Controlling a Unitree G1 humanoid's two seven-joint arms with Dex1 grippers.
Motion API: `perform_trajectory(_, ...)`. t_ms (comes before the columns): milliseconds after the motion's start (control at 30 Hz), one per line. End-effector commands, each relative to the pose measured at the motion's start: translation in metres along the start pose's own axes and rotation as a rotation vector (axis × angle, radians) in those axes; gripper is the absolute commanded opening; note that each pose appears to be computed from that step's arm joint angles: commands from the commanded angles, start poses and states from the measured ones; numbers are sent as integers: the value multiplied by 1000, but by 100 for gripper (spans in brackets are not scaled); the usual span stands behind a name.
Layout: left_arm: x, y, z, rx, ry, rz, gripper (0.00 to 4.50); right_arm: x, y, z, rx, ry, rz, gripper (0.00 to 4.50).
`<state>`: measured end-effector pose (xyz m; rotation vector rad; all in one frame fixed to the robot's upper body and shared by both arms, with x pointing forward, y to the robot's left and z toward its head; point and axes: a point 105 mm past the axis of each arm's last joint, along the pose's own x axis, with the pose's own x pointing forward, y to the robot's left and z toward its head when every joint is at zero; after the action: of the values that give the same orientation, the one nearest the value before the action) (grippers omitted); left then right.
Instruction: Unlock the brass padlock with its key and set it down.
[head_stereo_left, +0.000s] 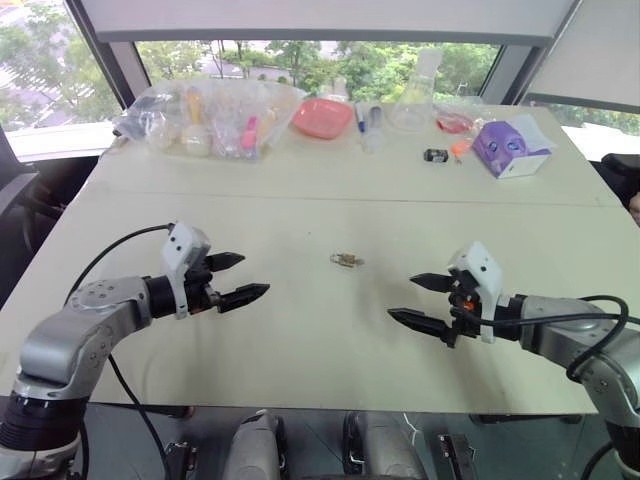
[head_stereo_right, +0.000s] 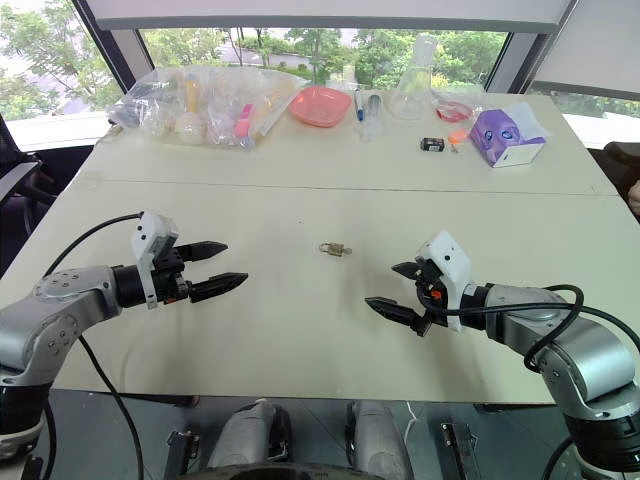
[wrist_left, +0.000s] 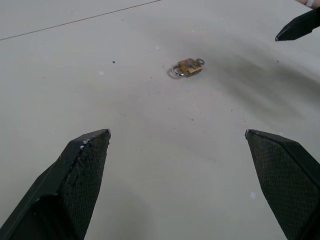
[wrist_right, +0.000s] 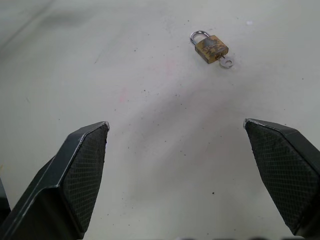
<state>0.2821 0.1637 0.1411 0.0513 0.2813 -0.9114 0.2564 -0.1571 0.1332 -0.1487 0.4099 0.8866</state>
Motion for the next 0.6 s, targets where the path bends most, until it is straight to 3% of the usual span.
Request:
perform_trajectory(33,3,-7,10,41,-29,-21,450,-2,4,10,-45,-27,4,445)
perform_trajectory(600,3,-6,7,33,-34,-5,450,2,5,11,-46,-33,2,445)
